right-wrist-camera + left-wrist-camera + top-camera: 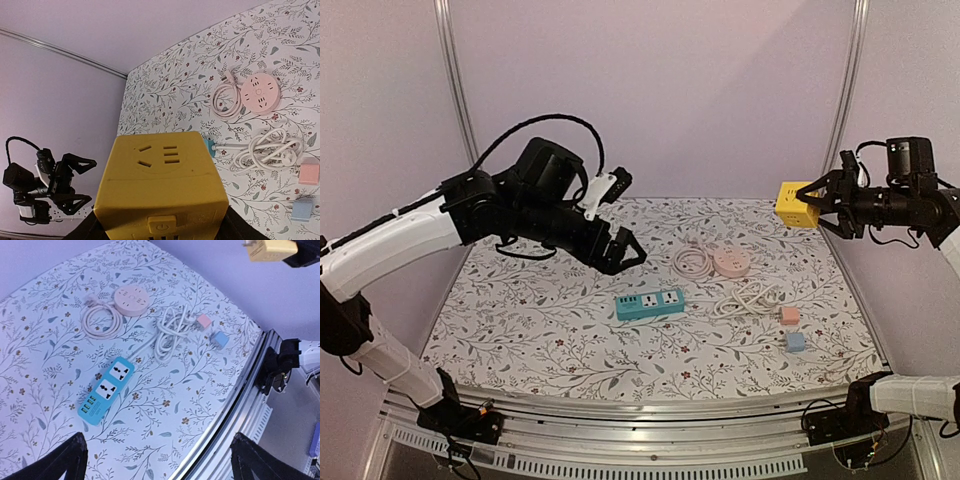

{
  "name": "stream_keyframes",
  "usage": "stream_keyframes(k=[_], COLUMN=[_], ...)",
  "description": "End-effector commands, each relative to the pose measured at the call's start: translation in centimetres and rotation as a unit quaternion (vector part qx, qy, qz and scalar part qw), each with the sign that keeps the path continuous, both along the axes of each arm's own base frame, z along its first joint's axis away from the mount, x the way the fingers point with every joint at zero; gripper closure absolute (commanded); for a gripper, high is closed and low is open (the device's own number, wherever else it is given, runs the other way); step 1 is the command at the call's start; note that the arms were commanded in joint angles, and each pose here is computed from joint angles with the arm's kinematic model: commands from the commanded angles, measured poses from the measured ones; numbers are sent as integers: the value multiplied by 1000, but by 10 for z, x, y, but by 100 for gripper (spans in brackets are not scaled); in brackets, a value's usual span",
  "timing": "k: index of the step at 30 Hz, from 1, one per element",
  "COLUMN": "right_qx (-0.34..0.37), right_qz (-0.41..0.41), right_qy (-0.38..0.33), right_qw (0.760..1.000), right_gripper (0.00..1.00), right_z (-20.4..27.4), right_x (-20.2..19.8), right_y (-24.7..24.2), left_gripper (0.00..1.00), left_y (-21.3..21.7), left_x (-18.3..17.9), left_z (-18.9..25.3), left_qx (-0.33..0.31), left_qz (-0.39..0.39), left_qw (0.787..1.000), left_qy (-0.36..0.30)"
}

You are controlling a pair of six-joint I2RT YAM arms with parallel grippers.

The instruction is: Insert the plug

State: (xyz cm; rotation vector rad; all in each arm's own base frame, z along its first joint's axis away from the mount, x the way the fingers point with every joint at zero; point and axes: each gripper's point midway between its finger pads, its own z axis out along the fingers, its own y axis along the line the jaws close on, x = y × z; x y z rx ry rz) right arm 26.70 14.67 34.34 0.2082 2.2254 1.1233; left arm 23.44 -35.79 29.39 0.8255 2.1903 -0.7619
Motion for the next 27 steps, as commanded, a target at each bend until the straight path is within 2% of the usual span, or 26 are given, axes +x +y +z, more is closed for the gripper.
stream_keyframes(k=[1,5,12,19,27], right_qx=[-26,-38,-140,-132,-117], right_qz=[-79,-97,-111,-85,-71], right_qy=[-4,0,5,9,24], right_qw=[997,995,984,988,990], right_gripper=[100,100,100,100,100], right_z=[18,15,-7,-27,-40], right_x=[5,5,15,7,2], right_y=[-23,-30,-50,-43,-37], left_gripper=[1,1,1,1,1], left_y=[45,47,62,72,66], left_x=[11,12,45,60,66], left_z=[-51,-103,-163,-209,-233], left_qx=[130,168,219,312,335], left_qz=[16,-24,-43,-85,-125], left_qw=[991,984,970,940,927], left_qy=[-11,52,101,112,114])
